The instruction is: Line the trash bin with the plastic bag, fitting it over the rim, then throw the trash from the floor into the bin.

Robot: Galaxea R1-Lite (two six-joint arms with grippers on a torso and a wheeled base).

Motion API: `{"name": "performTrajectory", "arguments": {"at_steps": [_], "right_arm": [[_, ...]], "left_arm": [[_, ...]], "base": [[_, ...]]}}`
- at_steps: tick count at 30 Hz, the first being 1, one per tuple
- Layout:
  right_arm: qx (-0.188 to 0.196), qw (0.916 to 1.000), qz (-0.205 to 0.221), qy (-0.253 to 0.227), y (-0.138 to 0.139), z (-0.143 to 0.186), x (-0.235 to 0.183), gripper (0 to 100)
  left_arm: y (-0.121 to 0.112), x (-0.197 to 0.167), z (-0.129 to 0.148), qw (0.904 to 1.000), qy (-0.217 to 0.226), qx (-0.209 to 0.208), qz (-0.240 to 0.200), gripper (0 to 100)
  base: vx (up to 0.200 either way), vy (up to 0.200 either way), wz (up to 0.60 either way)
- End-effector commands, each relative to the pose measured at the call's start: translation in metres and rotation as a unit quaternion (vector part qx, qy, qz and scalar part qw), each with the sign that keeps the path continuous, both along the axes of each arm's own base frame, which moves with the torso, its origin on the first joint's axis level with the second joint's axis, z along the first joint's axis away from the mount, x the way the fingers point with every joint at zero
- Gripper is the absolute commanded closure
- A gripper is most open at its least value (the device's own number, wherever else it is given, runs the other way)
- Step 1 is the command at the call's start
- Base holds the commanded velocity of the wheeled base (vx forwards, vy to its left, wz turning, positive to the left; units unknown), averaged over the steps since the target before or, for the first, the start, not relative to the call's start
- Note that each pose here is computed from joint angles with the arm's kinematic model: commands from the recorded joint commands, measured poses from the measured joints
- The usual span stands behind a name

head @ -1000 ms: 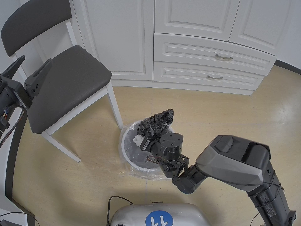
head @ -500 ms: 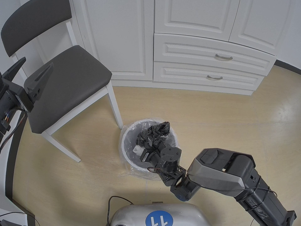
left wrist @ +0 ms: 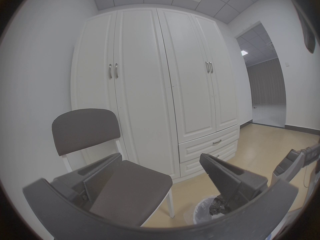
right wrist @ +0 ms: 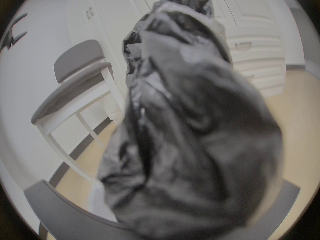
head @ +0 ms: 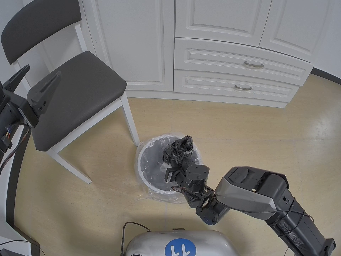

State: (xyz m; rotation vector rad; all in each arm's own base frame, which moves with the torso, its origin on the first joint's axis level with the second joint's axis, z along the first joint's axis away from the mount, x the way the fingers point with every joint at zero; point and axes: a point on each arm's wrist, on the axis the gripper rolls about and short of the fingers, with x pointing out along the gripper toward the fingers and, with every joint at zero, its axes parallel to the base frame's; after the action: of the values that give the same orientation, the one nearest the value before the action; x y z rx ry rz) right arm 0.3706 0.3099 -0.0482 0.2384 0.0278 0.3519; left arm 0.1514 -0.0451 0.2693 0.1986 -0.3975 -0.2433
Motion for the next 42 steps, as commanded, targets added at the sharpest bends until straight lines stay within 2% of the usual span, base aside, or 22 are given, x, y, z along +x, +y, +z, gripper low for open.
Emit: {"name": "performTrajectory", "arguments": {"at_steps": [1, 8, 17, 20, 26, 34, 42], "right_arm": [[-0.026, 0.9993, -0.025, -0.01, -0.008, -0.001, 0.007, 100], [-0.041, 0.9988, -0.024, -0.009, -0.008, -0.004, 0.004, 100], [0.012, 0.9994, 0.008, -0.031, 0.019, -0.003, -0.004, 100], [0.018, 0.9991, 0.012, -0.035, 0.023, -0.004, -0.002, 100], [0.029, 0.9991, 0.004, -0.03, 0.025, -0.012, 0.012, 100], [0.057, 0.9971, 0.0, -0.05, 0.03, -0.001, 0.027, 100], [0.078, 0.9957, -0.01, -0.049, 0.032, 0.004, 0.043, 100]], "left_arm": [[0.0, 0.001, -0.001, 1.0, 0.001, 0.0, 0.0, 0], [0.0, 0.0, -0.001, 1.0, 0.001, 0.0, -0.001, 0], [0.0, 0.001, -0.002, 1.0, 0.005, 0.001, -0.001, 0], [-0.001, 0.002, -0.003, 1.0, 0.008, 0.003, 0.0, 0], [-0.003, 0.003, -0.003, 0.9999, 0.01, 0.004, -0.005, 0], [-0.004, 0.003, -0.004, 0.9999, 0.012, 0.004, -0.01, 0], [-0.005, 0.006, -0.005, 0.9998, 0.015, 0.004, -0.01, 0]], "base": [[0.0, 0.0, 0.0], [0.0, 0.0, 0.0], [0.0, 0.0, 0.0], [0.0, 0.0, 0.0], [0.0, 0.0, 0.0], [0.0, 0.0, 0.0], [0.0, 0.0, 0.0]]}}
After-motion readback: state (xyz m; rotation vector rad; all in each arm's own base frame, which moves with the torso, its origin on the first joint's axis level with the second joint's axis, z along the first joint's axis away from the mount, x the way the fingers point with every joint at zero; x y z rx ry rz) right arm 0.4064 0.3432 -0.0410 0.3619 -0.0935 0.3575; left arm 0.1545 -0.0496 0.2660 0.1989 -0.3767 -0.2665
